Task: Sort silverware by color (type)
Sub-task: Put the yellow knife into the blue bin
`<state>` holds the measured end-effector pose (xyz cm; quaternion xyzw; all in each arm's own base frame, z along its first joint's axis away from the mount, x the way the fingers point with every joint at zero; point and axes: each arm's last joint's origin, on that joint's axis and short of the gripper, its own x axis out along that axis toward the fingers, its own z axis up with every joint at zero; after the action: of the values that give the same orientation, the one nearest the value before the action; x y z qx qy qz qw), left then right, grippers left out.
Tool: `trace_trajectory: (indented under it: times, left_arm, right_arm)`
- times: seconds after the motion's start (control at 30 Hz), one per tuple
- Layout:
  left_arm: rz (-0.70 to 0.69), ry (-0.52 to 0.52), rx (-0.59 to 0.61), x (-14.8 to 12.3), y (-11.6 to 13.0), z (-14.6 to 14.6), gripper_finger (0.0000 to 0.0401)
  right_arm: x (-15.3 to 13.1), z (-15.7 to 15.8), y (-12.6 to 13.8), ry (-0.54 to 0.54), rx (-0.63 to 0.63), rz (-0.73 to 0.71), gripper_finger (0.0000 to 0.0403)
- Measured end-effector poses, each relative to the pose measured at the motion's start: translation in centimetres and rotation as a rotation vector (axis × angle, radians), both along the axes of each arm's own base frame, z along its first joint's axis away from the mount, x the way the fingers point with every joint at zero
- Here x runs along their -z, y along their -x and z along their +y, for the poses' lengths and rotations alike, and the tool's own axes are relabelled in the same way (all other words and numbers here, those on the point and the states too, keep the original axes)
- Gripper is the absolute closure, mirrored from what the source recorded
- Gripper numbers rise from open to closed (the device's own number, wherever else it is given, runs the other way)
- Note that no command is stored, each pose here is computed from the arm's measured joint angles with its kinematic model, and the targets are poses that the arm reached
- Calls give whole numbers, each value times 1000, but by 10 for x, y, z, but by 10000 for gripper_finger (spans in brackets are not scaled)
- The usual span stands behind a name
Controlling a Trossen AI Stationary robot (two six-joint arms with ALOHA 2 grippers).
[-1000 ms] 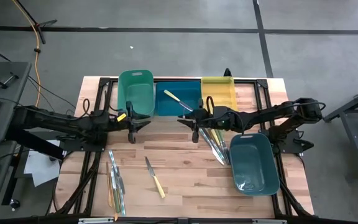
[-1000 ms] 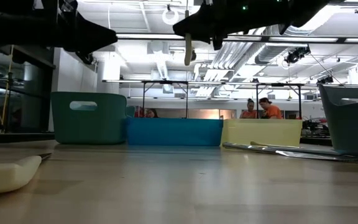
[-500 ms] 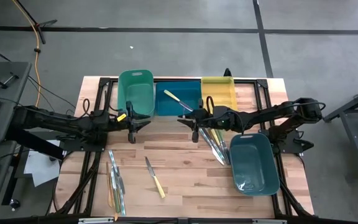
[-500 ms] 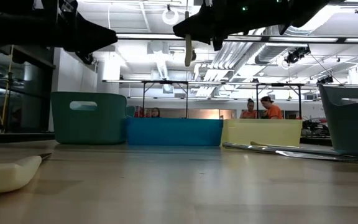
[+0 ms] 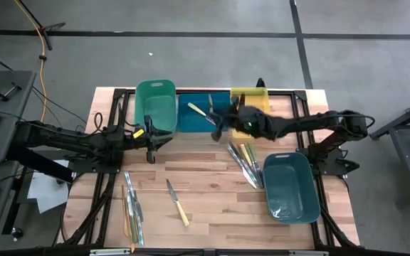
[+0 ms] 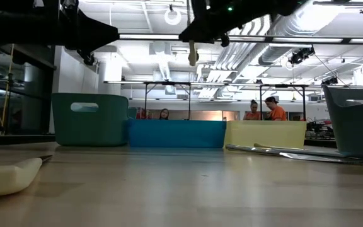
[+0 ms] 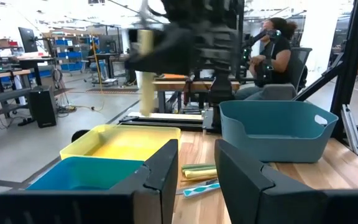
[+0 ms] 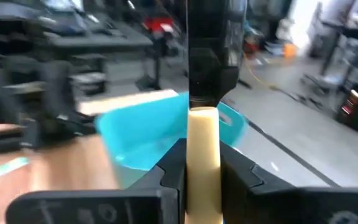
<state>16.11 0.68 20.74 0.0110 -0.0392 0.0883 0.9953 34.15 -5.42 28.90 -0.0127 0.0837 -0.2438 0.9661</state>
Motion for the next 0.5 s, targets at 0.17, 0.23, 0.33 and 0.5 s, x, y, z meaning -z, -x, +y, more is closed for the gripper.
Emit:
trace_trajectory:
  times: [0.17, 0.23, 0.33, 0.5]
  left_arm:
    - [-1, 0, 0, 0, 0, 0, 302]
    - [-4, 0, 0, 0, 0, 0, 302]
    - [-5, 0, 4, -1, 0, 0, 302]
    - [-13, 49, 9, 0, 0, 0, 302]
  right_arm:
    - [-18, -38, -19, -34, 79, 135, 352]
    - [-20, -50, -31, -57, 77, 197, 352]
    - [-15, -69, -48, -88, 106, 314, 352]
    - [11, -92, -72, -148, 140, 519, 352]
